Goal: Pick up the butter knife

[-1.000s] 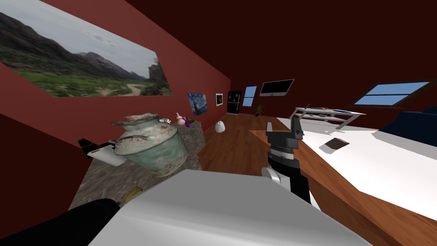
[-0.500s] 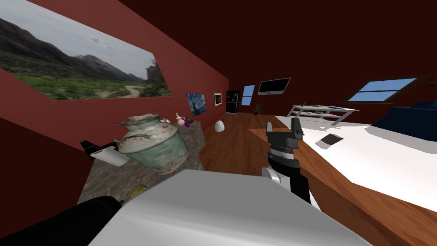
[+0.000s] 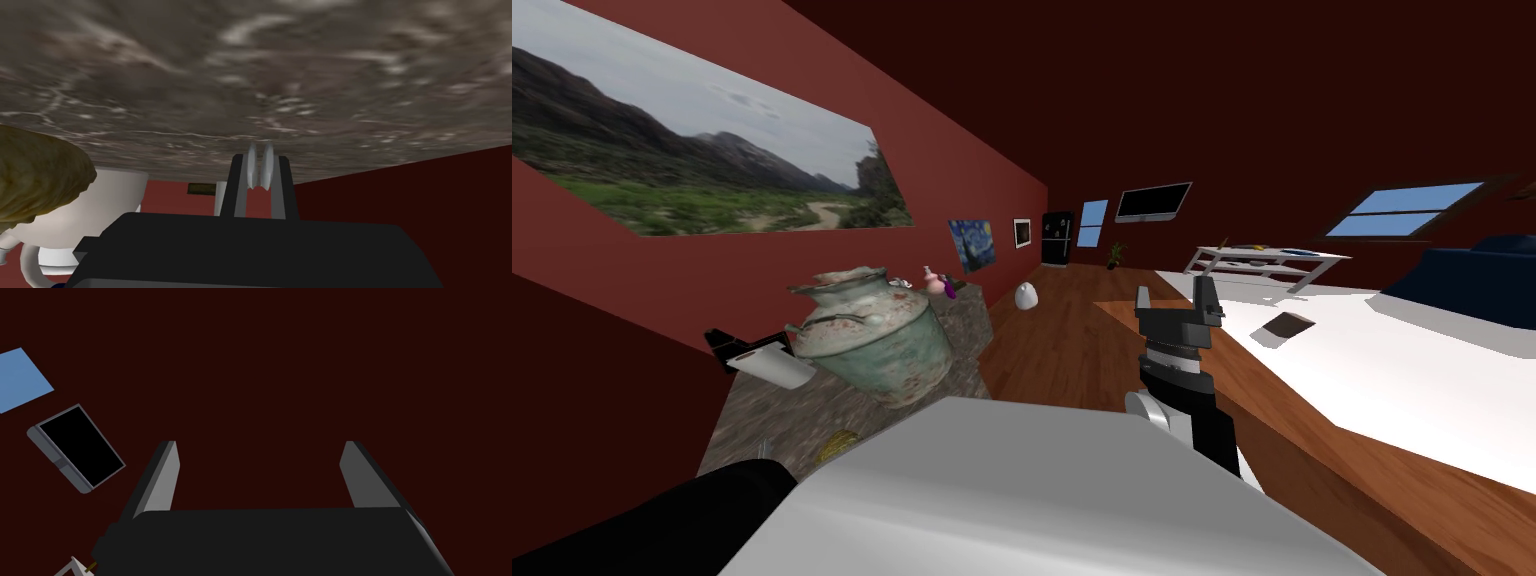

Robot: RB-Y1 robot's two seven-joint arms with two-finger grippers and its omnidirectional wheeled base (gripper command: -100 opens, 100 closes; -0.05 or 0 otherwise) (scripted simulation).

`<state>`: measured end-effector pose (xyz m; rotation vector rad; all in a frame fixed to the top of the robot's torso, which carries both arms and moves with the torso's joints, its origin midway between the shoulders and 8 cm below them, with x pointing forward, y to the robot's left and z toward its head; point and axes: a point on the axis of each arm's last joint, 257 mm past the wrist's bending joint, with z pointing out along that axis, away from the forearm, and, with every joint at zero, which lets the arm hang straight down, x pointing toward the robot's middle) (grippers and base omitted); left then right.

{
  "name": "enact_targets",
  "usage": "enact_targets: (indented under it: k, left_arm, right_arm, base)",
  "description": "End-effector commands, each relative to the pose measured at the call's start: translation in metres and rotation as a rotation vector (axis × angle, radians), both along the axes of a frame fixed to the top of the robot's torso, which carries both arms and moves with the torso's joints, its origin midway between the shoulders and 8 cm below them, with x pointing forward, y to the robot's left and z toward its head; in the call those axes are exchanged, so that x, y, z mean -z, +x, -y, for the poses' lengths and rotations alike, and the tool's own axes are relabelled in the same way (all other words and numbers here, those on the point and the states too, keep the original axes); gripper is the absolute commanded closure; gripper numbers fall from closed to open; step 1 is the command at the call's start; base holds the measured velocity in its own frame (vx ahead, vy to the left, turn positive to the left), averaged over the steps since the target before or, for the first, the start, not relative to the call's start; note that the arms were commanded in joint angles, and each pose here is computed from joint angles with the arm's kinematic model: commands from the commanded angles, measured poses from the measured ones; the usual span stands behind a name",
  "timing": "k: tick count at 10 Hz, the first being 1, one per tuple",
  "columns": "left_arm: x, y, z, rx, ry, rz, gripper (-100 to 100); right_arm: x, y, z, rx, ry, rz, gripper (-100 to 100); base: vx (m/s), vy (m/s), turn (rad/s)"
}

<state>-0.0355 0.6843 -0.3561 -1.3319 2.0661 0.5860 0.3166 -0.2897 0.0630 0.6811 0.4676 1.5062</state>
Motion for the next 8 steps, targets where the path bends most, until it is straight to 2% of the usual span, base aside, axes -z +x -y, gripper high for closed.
enact_targets:
  k: [1, 2, 3, 6, 8]
  left_arm:
    - [0.0, 0.0, 0.0, 0.0, 0.0, 0.0, 100]
    - [0.0, 0.0, 0.0, 0.0, 0.0, 0.0, 0]
    - [-0.006, -0.004, 0.001, 0.003, 0.001, -0.019, 100]
    - [-0.021, -0.005, 0.005, 0.022, 0.007, -0.05, 100]
    - [-0.021, -0.008, 0.005, 0.021, 0.007, -0.053, 100]
  right_arm:
    - [0.0, 0.0, 0.0, 0.0, 0.0, 0.0, 0]
    - [0.0, 0.0, 0.0, 0.0, 0.0, 0.0, 0]
    - [0.0, 0.0, 0.0, 0.0, 0.0, 0.0, 0]
    - [0.0, 0.0, 0.0, 0.0, 0.0, 0.0, 0]
    - [0.0, 0.0, 0.0, 0.0, 0.0, 0.0, 0]
  base:
    - [0.0, 0.0, 0.0]
    - [0.0, 0.0, 0.0]
    - [0.02, -0.011, 0.1]
    - [0.051, -0.017, 0.057]
    - [0.073, 0.001, -0.004]
